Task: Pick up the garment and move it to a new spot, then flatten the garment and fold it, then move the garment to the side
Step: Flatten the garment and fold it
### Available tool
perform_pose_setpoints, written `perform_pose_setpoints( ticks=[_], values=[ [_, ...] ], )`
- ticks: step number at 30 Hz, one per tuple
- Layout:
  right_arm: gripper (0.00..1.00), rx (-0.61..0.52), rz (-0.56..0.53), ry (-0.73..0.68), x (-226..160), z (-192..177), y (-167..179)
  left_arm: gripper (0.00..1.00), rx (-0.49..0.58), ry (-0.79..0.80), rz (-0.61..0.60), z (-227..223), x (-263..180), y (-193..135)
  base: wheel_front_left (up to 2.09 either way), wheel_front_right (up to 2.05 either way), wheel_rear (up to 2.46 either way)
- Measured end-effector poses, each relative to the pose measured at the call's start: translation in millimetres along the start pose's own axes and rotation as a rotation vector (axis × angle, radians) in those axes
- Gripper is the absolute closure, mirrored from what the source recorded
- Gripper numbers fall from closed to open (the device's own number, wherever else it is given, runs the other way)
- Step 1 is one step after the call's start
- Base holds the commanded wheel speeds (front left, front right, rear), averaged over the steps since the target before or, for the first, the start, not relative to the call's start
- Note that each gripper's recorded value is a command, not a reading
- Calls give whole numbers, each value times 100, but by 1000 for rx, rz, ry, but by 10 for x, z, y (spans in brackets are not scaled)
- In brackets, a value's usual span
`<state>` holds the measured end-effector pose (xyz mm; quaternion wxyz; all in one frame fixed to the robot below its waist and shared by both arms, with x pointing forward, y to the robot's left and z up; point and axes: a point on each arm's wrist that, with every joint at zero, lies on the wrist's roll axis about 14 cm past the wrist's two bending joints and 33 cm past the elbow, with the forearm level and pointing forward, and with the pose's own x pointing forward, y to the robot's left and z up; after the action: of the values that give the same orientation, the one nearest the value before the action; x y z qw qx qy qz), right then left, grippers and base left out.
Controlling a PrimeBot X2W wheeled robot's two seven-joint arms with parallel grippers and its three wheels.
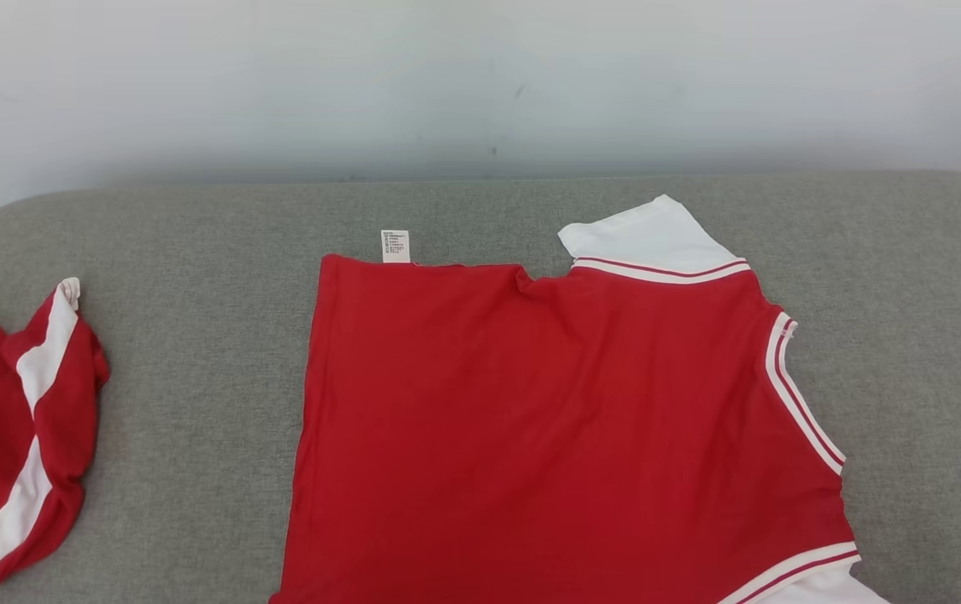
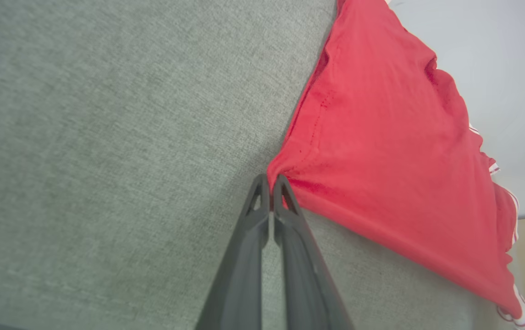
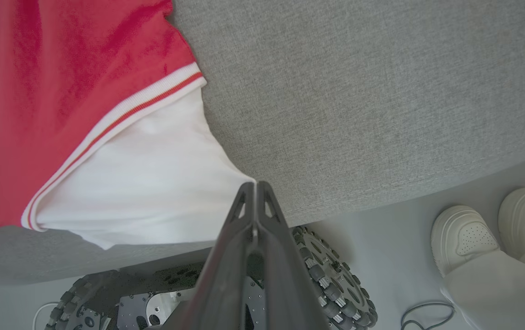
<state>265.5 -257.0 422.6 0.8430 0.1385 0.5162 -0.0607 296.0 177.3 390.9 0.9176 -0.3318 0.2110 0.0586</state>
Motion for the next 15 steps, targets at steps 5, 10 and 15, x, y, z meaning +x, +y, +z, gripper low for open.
perform_pose_setpoints(
  ticks=[5, 10, 15],
  values=[
    [100, 6, 41, -63, -3, 121, 77, 100, 11, -23, -26, 72, -4, -74, 0, 0, 0],
    [100, -4, 95, -187, 4, 437, 259, 100, 30, -69, -84, 276, 145, -279, 0, 0, 0],
    [100, -27, 125, -290, 39, 763, 439, 100, 69, -90, -123, 470, 345, -458, 0, 0, 0]
  ],
)
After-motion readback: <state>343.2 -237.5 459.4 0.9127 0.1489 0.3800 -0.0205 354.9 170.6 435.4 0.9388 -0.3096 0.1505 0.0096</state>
